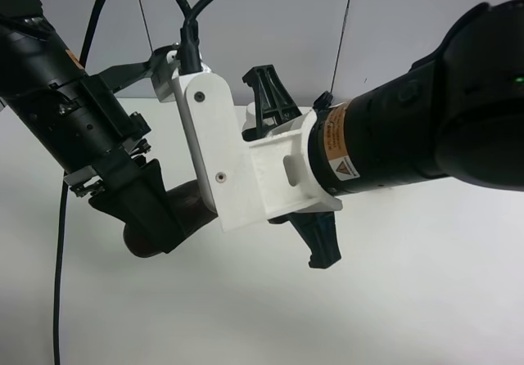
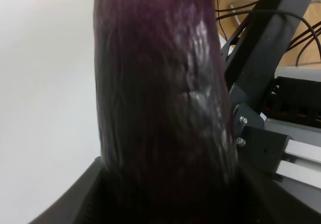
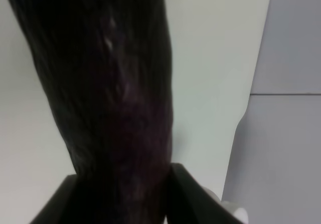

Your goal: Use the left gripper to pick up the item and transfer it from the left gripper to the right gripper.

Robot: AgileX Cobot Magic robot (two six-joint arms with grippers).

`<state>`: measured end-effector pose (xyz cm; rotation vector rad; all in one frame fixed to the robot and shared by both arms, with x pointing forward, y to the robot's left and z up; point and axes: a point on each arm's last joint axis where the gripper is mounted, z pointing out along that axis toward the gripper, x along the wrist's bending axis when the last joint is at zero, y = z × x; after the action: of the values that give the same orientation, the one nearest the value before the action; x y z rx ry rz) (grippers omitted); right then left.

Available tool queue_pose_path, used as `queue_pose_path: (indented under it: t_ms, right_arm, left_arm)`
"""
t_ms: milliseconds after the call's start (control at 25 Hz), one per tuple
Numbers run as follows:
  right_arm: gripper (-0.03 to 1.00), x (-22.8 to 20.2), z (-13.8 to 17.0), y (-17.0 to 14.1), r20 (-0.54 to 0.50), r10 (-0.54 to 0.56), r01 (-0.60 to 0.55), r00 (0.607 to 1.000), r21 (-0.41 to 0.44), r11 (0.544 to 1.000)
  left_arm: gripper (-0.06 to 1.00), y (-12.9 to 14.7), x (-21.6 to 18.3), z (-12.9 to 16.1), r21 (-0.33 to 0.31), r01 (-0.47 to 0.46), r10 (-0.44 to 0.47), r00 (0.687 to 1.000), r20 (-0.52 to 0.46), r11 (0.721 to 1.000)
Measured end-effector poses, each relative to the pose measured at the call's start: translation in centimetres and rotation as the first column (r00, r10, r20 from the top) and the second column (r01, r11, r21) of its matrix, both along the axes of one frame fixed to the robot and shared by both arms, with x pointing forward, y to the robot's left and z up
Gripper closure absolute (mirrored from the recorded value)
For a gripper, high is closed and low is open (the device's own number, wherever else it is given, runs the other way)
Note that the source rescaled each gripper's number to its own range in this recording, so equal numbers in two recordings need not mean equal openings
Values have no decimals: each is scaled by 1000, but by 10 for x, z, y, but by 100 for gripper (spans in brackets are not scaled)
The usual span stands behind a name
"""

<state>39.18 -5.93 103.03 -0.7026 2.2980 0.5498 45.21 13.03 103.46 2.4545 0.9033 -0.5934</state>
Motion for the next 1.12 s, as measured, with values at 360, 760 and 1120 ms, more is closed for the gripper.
queue_pose_path:
  t_ms: [360, 760, 1120]
  right_arm:
    - [96, 0, 0, 0, -1, 0, 0, 1000, -1, 1000]
    - [96, 0, 0, 0, 1, 3, -3, 1000, -4, 1000]
    - [96, 0, -1, 0, 0, 2, -2, 1000, -5, 1000]
  left_arm:
    - [23, 0, 1, 0, 8, -15, 15, 1000, 1, 1000]
    - [-4, 1, 8, 20, 13, -31, 30, 996, 90, 999]
    - [-4, 20, -2, 78, 47, -45, 26, 935, 353, 998]
